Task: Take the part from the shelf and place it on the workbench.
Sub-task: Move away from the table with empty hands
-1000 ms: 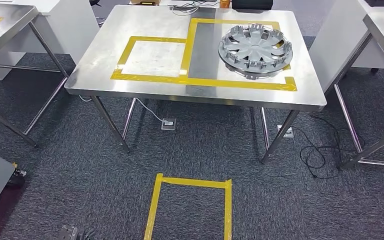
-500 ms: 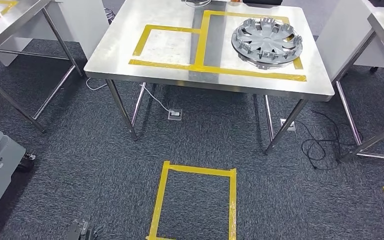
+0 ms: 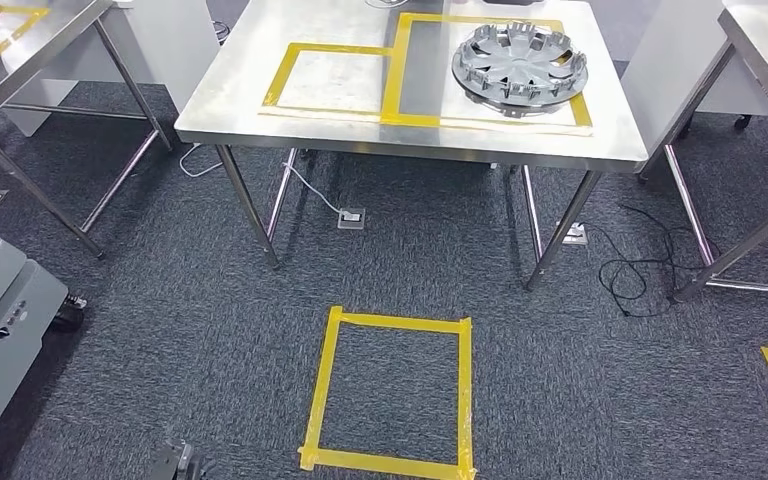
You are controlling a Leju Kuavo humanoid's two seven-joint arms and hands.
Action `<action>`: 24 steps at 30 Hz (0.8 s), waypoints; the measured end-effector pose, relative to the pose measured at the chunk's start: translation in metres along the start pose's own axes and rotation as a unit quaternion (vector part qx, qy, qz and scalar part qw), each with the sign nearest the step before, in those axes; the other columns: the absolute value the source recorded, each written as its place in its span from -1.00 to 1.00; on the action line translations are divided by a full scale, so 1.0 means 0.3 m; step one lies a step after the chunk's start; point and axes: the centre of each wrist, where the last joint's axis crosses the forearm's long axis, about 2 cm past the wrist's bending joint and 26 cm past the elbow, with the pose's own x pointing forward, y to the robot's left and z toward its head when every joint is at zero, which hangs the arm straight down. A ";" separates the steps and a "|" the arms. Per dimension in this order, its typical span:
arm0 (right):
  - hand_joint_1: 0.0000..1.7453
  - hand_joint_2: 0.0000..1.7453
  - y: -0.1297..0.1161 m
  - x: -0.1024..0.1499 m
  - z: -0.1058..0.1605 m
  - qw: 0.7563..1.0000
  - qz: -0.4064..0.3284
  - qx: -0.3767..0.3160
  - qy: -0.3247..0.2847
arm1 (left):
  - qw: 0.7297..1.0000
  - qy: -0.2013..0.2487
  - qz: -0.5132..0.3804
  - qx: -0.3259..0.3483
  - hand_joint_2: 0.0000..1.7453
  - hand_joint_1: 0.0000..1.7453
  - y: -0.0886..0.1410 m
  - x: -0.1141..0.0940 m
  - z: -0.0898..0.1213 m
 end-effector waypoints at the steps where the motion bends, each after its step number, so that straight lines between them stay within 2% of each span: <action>1: -1.00 -1.00 0.001 0.020 -0.003 1.000 -0.001 -0.002 -0.008 | 1.000 0.012 0.001 -0.001 -1.00 -1.00 -0.005 -0.023 0.008; 6: -1.00 -1.00 0.002 0.106 -0.014 0.999 -0.009 -0.013 -0.042 | 0.998 0.062 0.005 -0.004 -1.00 -1.00 -0.025 -0.107 0.038; 10: -1.00 -1.00 0.024 0.097 -0.013 0.999 -0.018 -0.012 -0.041 | 0.996 0.086 0.004 0.000 -1.00 -1.00 -0.033 -0.133 0.047; 14: -1.00 -1.00 0.062 0.015 -0.002 1.000 -0.029 -0.004 -0.012 | 0.997 0.076 0.000 0.006 -1.00 -1.00 -0.035 -0.081 0.018; 20: -1.00 -1.00 0.111 -0.169 0.038 0.997 -0.040 0.006 0.061 | 0.999 0.029 -0.009 0.016 -1.00 -1.00 -0.033 0.071 -0.046; 22: -1.00 -1.00 0.122 -0.200 0.048 0.996 -0.045 0.006 0.073 | 0.999 0.028 -0.010 0.019 -1.00 -1.00 -0.032 0.086 -0.052; 24: -1.00 -1.00 0.130 -0.194 0.046 0.996 -0.049 0.005 0.072 | 0.999 0.043 -0.009 0.024 -1.00 -1.00 -0.030 0.060 -0.043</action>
